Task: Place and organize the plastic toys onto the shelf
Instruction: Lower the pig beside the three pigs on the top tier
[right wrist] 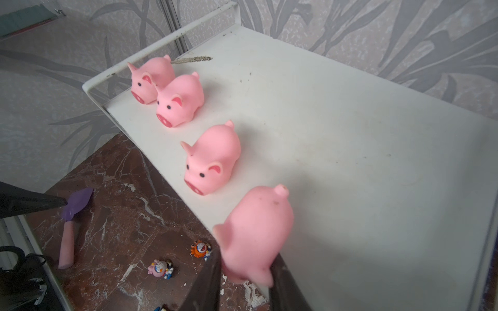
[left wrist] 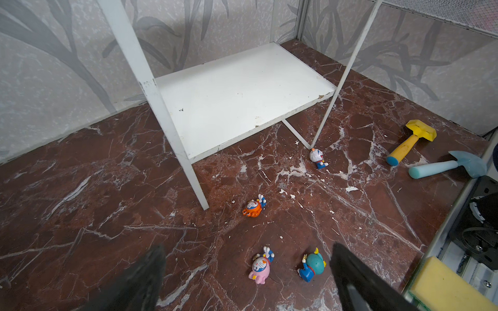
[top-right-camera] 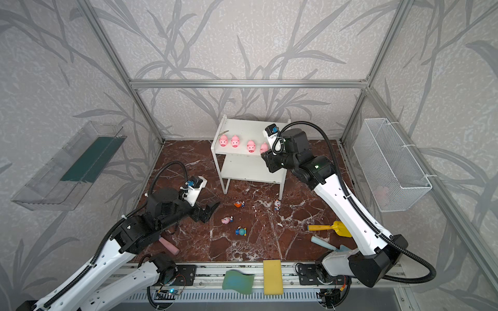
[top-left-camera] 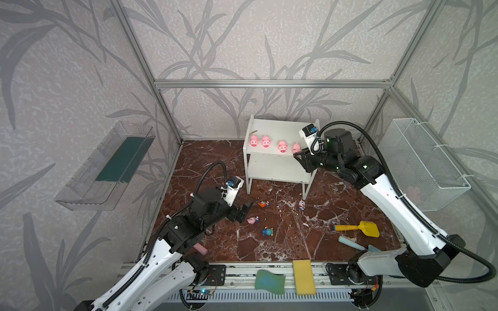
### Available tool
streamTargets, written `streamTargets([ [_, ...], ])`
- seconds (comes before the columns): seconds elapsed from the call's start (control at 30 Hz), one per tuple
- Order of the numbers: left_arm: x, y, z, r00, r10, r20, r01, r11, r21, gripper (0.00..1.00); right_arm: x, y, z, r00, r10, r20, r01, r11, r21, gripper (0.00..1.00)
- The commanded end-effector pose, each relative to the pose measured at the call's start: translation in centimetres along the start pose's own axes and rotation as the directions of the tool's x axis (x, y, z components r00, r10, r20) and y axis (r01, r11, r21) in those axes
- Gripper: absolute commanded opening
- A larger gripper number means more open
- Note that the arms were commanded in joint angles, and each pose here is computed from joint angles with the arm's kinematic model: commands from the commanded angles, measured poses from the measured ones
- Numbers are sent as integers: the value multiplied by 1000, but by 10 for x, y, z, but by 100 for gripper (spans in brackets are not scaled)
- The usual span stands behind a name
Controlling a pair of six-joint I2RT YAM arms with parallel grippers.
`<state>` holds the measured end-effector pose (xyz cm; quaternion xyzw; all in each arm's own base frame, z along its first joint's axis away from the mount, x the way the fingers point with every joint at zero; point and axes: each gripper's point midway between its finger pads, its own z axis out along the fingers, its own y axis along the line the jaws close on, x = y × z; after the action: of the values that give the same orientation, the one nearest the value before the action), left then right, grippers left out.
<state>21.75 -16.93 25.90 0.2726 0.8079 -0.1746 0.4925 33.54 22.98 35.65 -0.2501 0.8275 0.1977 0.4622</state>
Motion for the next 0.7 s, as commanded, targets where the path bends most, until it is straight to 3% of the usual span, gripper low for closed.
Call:
streamTargets([
  [0.0,-2,-1,-1,1000,1,20,-1,1000,14,97,-4,-1,-4,1000,-7,-4,7,1000,-1,33],
  [0.43,0,-2,1,1000,-15,11,14,1000,20,97,-9,-3,-24,999,-39,24,39,999,20,50],
  [0.67,17,-1,7,997,-61,-51,62,998,15,97,3,41,-58,978,-183,104,189,981,-51,61],
])
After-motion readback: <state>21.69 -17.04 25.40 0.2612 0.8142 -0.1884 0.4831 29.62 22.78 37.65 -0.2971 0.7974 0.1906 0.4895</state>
